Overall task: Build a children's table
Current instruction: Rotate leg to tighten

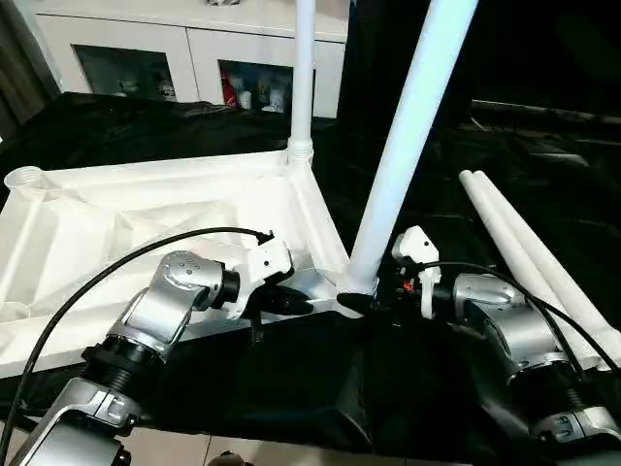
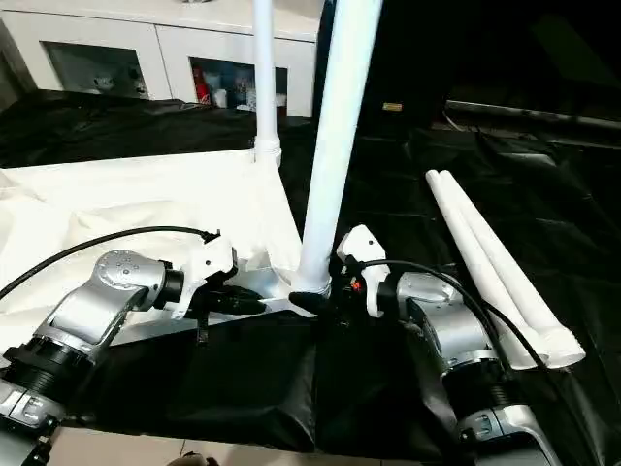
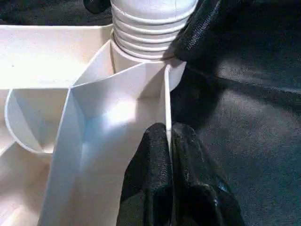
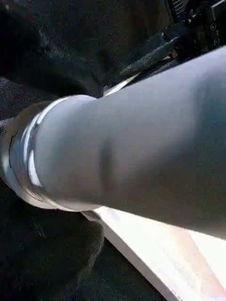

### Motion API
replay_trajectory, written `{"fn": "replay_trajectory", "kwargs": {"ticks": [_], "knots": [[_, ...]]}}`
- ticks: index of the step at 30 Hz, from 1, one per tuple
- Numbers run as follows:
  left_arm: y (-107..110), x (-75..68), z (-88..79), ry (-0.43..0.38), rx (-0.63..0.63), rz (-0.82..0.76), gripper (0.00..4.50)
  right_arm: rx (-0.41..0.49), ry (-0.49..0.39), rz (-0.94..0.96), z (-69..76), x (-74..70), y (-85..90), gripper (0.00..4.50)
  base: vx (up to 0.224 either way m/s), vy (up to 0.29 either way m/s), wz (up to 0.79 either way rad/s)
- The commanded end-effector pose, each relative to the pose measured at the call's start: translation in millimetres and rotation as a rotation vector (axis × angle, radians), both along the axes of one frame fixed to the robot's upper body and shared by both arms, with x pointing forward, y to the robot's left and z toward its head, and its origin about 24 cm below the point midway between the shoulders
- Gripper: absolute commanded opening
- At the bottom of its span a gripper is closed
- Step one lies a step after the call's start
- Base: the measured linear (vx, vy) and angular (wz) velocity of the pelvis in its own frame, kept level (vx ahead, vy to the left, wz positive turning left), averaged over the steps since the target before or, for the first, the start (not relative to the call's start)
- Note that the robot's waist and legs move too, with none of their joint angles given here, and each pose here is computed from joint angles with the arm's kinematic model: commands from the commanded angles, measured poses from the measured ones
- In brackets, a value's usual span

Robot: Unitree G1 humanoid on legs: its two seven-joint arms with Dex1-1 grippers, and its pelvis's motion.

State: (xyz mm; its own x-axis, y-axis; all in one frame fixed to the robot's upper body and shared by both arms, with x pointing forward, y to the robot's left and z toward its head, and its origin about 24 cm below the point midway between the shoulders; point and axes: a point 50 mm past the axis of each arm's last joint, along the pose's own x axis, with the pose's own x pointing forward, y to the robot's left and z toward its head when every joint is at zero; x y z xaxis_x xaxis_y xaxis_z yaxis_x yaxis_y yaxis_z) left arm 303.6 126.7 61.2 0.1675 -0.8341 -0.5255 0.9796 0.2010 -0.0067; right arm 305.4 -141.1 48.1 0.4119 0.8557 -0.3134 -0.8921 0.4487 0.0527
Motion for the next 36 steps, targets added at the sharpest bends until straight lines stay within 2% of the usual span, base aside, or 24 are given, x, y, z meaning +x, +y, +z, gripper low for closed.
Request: {"fn": "replay_trajectory", "kwargs": {"ticks": [1,6,7,11,12,13,17,20,22,27,30,32,33,36], "knots": [[-14.0,-1.6,15.6,-0.045,-0.092,-0.066,0.00,0.003,-0.002,0.003,4.7,3.3,-0.9,3.91,0.000,0.000,0.00],[-13.2,-2.1,14.3,-0.043,-0.090,-0.060,0.00,0.007,0.003,0.007,3.2,2.0,-0.1,3.62,0.000,0.000,0.00],[-13.4,-2.2,14.1,-0.043,-0.091,-0.059,0.00,0.007,0.005,0.007,2.5,1.6,0.0,3.40,0.000,0.000,0.00],[-13.6,-1.7,13.6,-0.042,-0.094,-0.049,0.00,0.006,0.014,0.003,-1.0,-0.2,1.2,3.09,0.000,0.000,0.00],[-13.8,0.5,12.8,-0.045,-0.093,-0.021,0.00,0.010,0.021,-0.027,-4.0,0.0,1.5,3.09,0.000,0.000,0.00],[-14.6,5.5,11.2,-0.060,-0.087,0.034,0.00,0.014,0.031,-0.087,-9.2,1.0,1.8,2.90,0.000,0.000,0.00],[-18.7,17.4,5.6,-0.084,-0.066,0.170,0.00,0.015,0.041,-0.252,-20.9,6.0,3.8,2.80,0.000,0.000,0.00],[-27.3,25.5,0.6,-0.090,-0.057,0.265,0.00,0.057,0.084,-0.465,-30.2,13.5,10.3,2.79,0.000,0.000,0.00],[-36.9,33.1,-2.6,-0.098,-0.044,0.360,0.00,0.091,0.118,-0.600,-35.8,18.6,22.2,2.79,0.000,0.000,0.00],[-46.9,38.9,-5.1,-0.114,-0.014,0.422,0.00,0.072,0.102,-0.657,-37.4,23.2,41.2,2.79,0.000,0.000,0.00],[-51.3,39.0,-5.6,-0.115,-0.012,0.410,0.00,0.111,0.081,-0.622,-32.0,26.1,55.5,2.79,0.000,0.000,0.00],[-50.1,38.3,-5.9,-0.119,-0.009,0.399,0.00,0.135,0.073,-0.611,-29.8,26.6,56.0,2.79,0.000,0.000,0.00],[-49.3,37.5,-6.1,-0.121,-0.008,0.387,0.00,0.155,0.074,-0.602,-28.5,26.6,55.9,3.34,0.000,0.000,0.00],[-45.8,34.9,-7.1,-0.115,-0.007,0.365,0.00,0.171,0.053,-0.580,-24.4,27.3,52.0,3.48,0.000,0.000,0.00]]}}
